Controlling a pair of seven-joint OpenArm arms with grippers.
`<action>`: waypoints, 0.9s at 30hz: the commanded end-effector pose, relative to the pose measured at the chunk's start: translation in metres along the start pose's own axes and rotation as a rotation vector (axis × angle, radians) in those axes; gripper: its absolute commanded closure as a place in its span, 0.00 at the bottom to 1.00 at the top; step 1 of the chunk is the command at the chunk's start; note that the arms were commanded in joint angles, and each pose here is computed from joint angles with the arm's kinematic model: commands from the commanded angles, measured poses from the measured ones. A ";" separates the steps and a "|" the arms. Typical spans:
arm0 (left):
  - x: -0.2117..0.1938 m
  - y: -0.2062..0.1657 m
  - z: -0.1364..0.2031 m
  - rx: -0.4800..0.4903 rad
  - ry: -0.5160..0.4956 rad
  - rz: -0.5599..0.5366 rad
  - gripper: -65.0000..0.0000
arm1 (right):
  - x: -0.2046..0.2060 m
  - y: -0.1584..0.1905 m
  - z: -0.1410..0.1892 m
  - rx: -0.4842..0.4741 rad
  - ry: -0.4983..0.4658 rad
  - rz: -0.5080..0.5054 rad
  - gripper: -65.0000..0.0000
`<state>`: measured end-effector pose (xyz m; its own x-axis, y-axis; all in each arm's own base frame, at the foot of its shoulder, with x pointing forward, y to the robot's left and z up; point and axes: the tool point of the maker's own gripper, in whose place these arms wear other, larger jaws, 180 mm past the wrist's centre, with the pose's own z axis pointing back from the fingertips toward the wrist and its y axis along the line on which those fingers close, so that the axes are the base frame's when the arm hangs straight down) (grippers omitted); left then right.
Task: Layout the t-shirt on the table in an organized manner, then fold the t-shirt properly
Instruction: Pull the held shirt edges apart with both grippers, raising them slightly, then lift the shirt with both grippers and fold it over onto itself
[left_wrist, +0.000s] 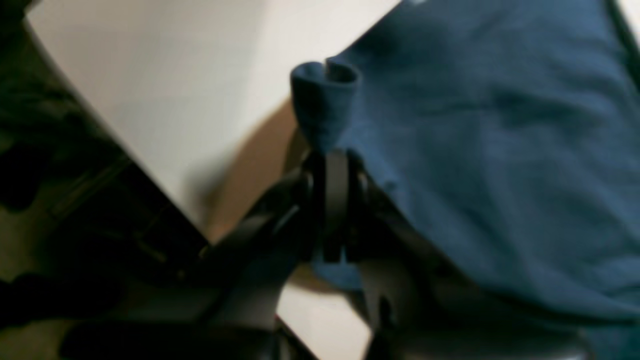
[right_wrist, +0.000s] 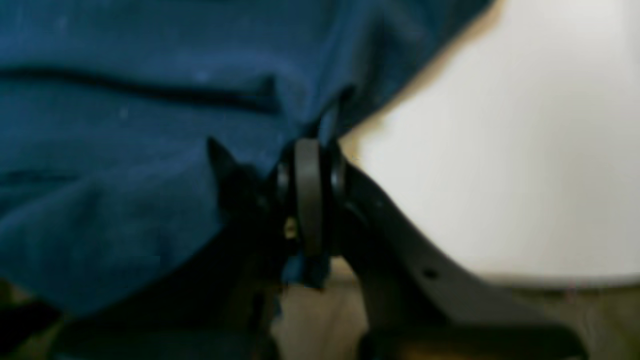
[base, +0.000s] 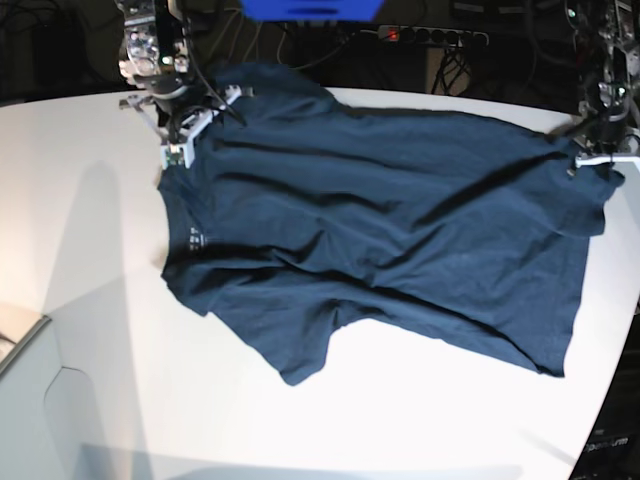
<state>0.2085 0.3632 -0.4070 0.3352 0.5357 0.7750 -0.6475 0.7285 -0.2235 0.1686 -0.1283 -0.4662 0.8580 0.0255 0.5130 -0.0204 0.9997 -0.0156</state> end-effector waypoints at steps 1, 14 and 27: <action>0.017 -0.003 0.006 -0.019 -0.051 -0.023 1.00 | 0.014 -0.004 0.011 -0.005 -0.060 0.010 1.00; 0.049 0.030 0.048 0.030 -0.180 0.067 1.00 | 0.033 0.000 0.070 0.004 -0.283 0.010 1.00; 0.072 0.061 0.075 0.046 -0.296 0.121 1.00 | 0.039 0.003 0.119 0.011 -0.599 0.002 1.00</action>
<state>0.1401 0.4065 -0.3386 0.0797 0.5136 0.8543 -0.7106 0.6303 -0.3127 0.1411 -0.1234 -0.3525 0.4455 0.0177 0.8951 -0.0273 0.9996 -0.0062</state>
